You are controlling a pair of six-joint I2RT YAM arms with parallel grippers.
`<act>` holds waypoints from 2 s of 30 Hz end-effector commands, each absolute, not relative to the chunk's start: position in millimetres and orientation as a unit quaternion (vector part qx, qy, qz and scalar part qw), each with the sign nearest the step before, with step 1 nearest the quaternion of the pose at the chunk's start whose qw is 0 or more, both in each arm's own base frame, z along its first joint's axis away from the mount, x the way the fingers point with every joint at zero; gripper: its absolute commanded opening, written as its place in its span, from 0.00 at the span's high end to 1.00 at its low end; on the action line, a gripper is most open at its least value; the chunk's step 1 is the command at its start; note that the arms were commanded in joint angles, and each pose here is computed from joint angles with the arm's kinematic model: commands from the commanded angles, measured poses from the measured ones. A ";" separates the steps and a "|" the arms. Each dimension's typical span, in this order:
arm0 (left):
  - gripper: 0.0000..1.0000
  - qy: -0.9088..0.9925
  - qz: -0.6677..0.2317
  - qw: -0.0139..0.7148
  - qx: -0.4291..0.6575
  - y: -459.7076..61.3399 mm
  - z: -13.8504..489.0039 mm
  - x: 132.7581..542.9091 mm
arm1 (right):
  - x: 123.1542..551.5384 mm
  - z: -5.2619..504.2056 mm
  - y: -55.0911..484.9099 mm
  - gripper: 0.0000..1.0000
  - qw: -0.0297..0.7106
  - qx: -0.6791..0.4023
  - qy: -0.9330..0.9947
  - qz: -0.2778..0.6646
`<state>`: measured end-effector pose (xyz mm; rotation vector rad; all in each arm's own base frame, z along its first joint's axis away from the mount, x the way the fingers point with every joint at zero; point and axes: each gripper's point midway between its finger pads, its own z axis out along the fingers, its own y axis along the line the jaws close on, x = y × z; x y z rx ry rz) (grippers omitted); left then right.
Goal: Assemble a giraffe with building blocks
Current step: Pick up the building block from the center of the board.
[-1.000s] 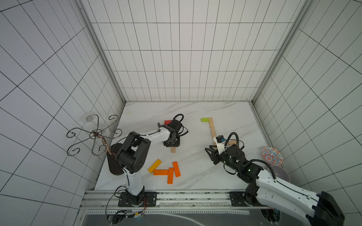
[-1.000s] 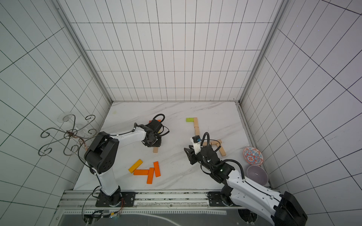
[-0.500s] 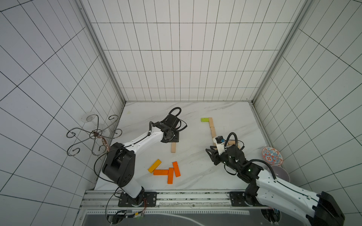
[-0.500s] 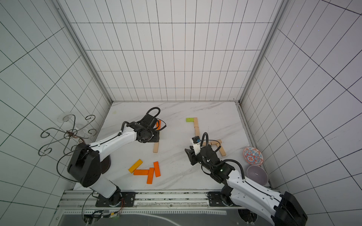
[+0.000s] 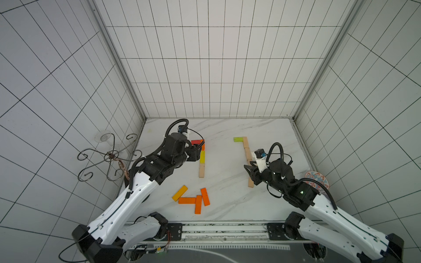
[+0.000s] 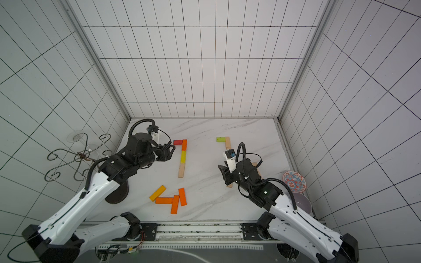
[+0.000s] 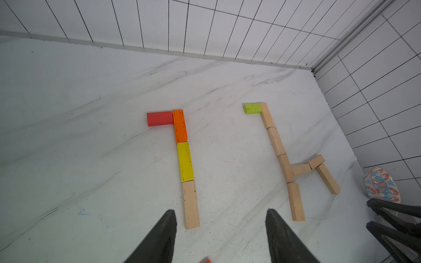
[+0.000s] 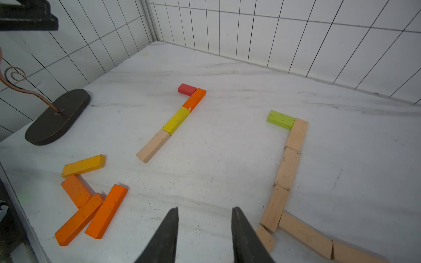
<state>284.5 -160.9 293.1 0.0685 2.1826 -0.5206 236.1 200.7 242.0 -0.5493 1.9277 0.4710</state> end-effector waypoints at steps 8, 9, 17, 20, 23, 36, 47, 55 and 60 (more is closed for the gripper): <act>0.34 0.858 -0.222 0.464 0.019 -136.2 293.4 252.5 | 228.8 249.2 232.2 0.61 0.443 -0.302 0.825 0.176; 0.34 0.858 -0.220 0.464 0.015 -132.5 291.6 249.4 | 225.2 240.0 239.1 0.62 0.426 -0.315 0.830 0.174; 0.32 0.860 -0.210 0.464 -0.010 -110.1 276.8 226.3 | 183.6 167.6 304.4 0.63 0.322 -0.409 0.838 0.163; 0.31 0.860 -0.204 0.467 -0.018 -103.1 274.2 221.4 | 169.9 147.1 327.9 0.62 0.298 -0.430 0.836 0.167; 0.29 0.858 -0.199 0.473 -0.026 -96.6 274.5 217.2 | 163.5 131.9 346.6 0.60 0.281 -0.440 0.837 0.166; 0.27 0.835 -0.204 0.509 -0.041 -82.8 291.4 205.8 | 161.4 102.4 401.0 0.50 0.254 -0.435 0.849 0.160; 0.27 0.829 -0.199 0.522 -0.036 -79.4 296.4 203.8 | 159.7 80.0 420.6 0.43 0.237 -0.404 0.869 0.157; 0.26 0.823 -0.197 0.531 -0.037 -75.0 300.8 199.6 | 151.8 66.5 429.8 0.37 0.222 -0.404 0.873 0.159; 0.25 0.824 -0.197 0.530 -0.038 -74.3 299.3 198.5 | 148.9 56.5 430.9 0.37 0.211 -0.404 0.876 0.155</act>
